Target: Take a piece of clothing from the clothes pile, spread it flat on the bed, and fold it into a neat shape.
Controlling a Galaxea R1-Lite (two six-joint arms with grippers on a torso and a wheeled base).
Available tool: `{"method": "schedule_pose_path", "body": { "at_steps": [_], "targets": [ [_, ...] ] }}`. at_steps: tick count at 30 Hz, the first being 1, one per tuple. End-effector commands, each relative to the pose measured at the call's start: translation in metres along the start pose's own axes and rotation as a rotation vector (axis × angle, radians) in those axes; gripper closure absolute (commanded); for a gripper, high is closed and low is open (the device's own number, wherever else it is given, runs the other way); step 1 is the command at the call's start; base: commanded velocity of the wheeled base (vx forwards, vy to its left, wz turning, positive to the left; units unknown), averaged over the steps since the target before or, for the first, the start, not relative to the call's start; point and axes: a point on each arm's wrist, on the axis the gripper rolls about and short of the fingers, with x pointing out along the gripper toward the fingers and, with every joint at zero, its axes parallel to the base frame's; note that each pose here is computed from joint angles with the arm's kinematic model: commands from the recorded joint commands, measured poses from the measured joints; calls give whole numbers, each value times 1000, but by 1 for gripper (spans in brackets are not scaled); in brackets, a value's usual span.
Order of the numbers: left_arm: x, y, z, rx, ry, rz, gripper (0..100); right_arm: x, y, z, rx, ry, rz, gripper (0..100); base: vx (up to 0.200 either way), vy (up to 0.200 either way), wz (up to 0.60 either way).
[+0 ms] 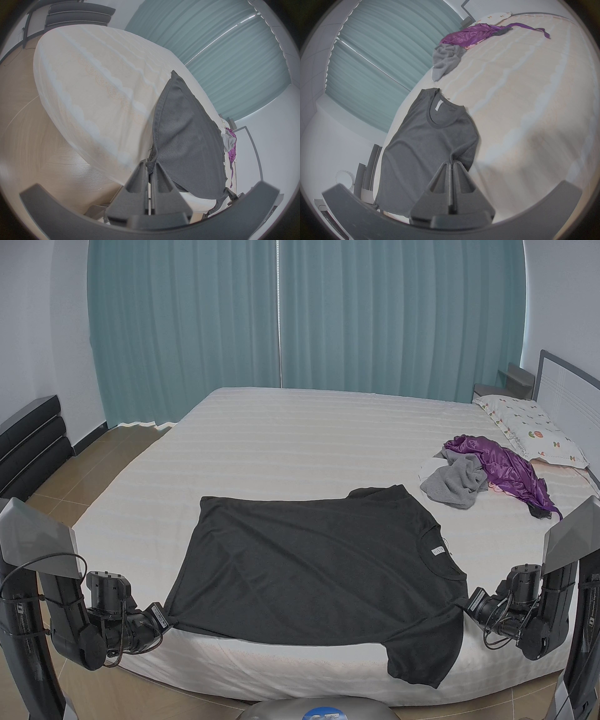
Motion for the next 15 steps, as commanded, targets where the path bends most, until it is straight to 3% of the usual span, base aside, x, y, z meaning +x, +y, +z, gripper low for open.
{"method": "schedule_pose_path", "body": {
  "at_steps": [1, 14, 15],
  "targets": [
    [0, 1, -1, -2, 3, 2, 100, 5, 6, 7, -9, -39, 39, 100, 0, 0, 0],
    [0, 1, -1, -2, 3, 5, 100, 29, 16, 22, -17, -71, 72, 100, 0, 0, 0],
    [0, 1, -1, -2, 3, 5, 100, 31, 14, 21, -15, -69, 70, 0, 0, 0, 0]
  ]
}}
